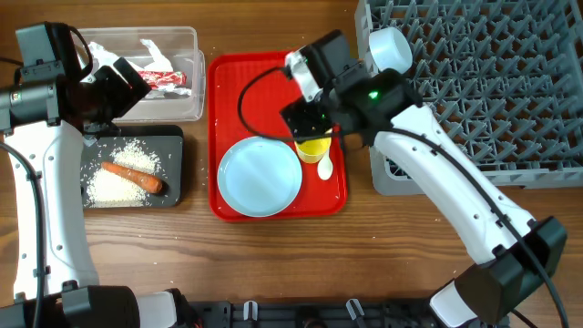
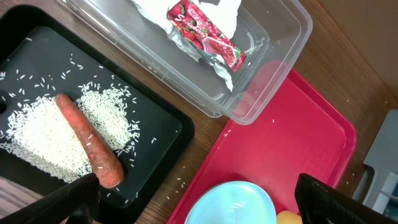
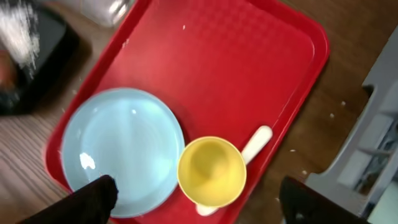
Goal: Sort waste into correct bins and load items into the dishwasher rack
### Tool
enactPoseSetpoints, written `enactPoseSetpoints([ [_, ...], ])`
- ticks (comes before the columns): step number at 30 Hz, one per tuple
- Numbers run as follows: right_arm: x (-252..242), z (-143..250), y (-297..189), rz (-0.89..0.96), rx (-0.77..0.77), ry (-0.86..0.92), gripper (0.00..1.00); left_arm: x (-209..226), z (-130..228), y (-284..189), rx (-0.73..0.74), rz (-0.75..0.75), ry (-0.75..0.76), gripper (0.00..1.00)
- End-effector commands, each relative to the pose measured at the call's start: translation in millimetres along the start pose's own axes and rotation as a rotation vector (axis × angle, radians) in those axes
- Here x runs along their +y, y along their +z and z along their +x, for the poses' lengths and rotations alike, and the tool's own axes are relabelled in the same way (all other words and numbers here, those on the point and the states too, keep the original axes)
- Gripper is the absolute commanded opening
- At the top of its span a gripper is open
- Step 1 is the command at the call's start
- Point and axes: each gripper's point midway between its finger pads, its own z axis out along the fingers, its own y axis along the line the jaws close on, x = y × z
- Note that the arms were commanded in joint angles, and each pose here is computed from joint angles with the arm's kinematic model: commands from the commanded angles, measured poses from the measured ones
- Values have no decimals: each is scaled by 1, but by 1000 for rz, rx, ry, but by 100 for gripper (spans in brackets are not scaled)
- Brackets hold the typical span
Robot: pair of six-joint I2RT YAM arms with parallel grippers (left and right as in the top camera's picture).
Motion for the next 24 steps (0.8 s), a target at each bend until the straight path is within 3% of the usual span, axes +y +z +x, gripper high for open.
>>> enactPoseSetpoints([
  [1,-17,1,-8,-37,5,207,79,-20,10,0,62,112,15,100],
  [4,-29,13,-13,-72,49,249,80,-37,21,-4,119,212,15,100],
  [8,-20,26,-12,-144,98,194,82,-43,26,-2,135,220,31,100],
  [11,-24,34,-7,-124,121,210,73,-61,42,2,167,239,116,100],
  [13,-43,31,-8,-50,100,307,66,-88,71,9,223,263,265,98],
  [21,-137,29,-78,90,-94,528,70,-159,202,86,429,191,691,90],
  [24,-141,37,-85,101,-81,525,70,-169,228,115,464,181,743,90],
])
